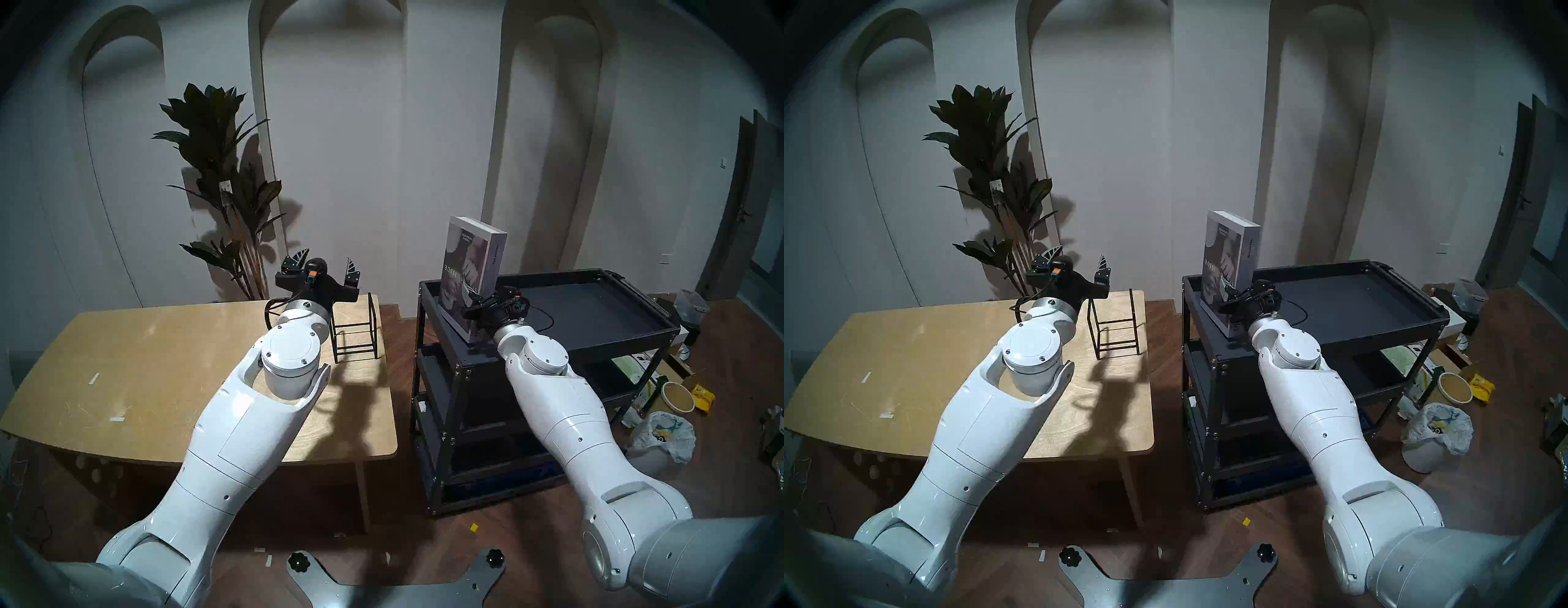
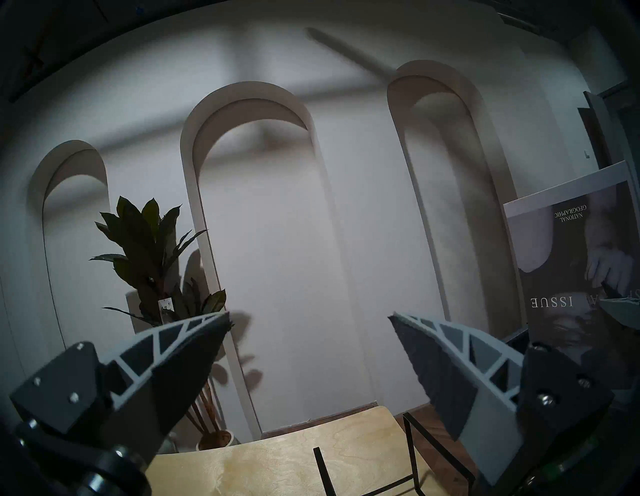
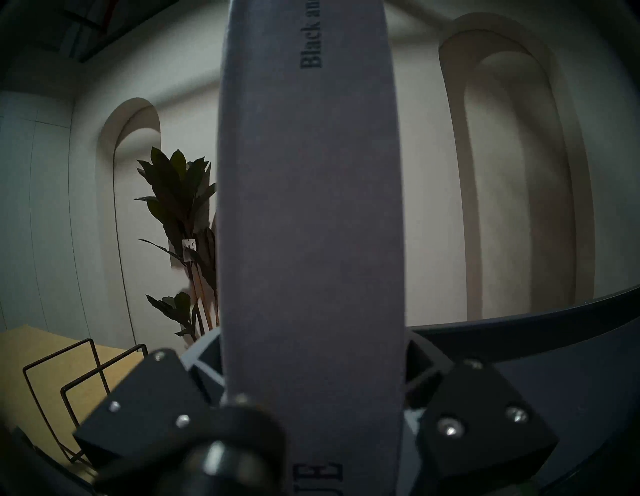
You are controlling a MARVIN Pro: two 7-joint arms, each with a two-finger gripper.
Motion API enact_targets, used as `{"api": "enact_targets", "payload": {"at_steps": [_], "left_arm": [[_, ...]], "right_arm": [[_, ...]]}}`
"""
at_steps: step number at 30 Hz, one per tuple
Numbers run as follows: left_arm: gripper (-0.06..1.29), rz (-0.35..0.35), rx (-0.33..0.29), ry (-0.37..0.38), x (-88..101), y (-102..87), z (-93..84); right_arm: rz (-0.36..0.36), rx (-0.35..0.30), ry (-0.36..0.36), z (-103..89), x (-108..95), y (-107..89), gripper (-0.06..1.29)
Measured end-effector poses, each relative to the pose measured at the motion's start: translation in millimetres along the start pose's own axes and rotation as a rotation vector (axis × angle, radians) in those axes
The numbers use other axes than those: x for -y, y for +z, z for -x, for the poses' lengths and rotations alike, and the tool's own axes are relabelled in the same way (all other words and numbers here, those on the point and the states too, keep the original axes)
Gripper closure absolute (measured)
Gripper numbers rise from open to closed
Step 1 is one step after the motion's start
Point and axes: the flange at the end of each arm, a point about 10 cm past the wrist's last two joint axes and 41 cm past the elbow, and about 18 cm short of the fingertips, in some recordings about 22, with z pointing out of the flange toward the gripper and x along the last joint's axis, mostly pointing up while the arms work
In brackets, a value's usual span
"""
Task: Transfer books between table and cart
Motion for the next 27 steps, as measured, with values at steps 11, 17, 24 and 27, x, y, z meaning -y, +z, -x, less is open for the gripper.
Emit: {"api": "enact_targets", "payload": {"at_steps": [11, 17, 24, 27], "left_arm": [[0.0, 0.01, 0.011, 0.002, 0.4, 1.5, 3.8], [0.0, 0.01, 0.019, 0.002, 3.2, 3.3, 6.1], [0.0, 0.006, 0.028, 0.0, 5.3, 4.9, 8.4], [0.0, 0.004, 0.031, -0.001, 5.4, 5.5, 9.5]], "right_arm": [[0.008, -0.019, -0.005, 7.4, 4, 2.0, 0.69], [0.009, -0.027, -0.031, 7.8, 9, 5.4, 0.69], [0.008, -0.041, -0.074, 8.2, 13, 7.1, 0.69], [0.006, -0.045, -0.089, 8.6, 15, 7.1, 0.69]]}}
